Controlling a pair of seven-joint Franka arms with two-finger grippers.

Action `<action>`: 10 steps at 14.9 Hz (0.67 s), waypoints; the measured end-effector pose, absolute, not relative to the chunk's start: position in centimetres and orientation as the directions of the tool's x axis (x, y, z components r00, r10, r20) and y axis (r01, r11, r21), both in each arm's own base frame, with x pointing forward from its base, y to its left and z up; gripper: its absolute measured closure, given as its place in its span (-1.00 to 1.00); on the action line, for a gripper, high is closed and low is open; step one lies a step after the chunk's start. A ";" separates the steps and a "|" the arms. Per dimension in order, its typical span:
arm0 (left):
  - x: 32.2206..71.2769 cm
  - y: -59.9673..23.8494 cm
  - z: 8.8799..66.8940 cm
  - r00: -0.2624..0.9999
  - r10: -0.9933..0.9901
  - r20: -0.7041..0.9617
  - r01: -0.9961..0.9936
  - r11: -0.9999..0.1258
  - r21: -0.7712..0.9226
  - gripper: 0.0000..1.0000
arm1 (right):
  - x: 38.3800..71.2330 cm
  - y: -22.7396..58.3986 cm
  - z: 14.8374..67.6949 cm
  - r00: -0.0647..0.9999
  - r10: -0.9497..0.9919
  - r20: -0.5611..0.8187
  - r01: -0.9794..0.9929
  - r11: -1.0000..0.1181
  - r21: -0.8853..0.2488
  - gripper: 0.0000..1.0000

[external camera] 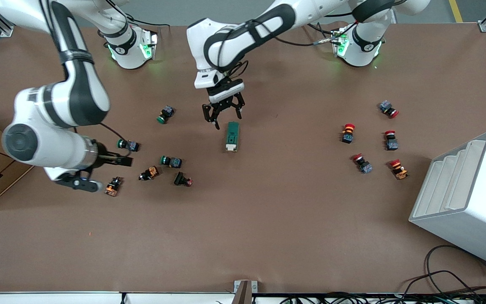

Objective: Close load switch with both arms

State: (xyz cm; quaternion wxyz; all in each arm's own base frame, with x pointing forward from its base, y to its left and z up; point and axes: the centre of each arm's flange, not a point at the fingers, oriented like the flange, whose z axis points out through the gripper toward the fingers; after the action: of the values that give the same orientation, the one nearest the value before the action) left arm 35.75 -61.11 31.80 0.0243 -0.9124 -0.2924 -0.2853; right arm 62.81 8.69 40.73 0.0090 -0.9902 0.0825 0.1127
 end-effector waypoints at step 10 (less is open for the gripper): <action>55.4 -43.0 47.3 0.765 0.560 0.319 0.578 -0.815 0.044 -1.00 | 63.1 -0.4 49.8 0.979 0.002 -0.206 0.015 -0.998 0.057 -1.00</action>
State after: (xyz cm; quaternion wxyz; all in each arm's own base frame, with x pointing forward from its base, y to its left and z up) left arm 55.36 -43.02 47.26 0.0286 -0.9389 -0.3030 -0.1606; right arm 63.12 -0.39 49.76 -0.0292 -0.9942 -0.0043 0.1036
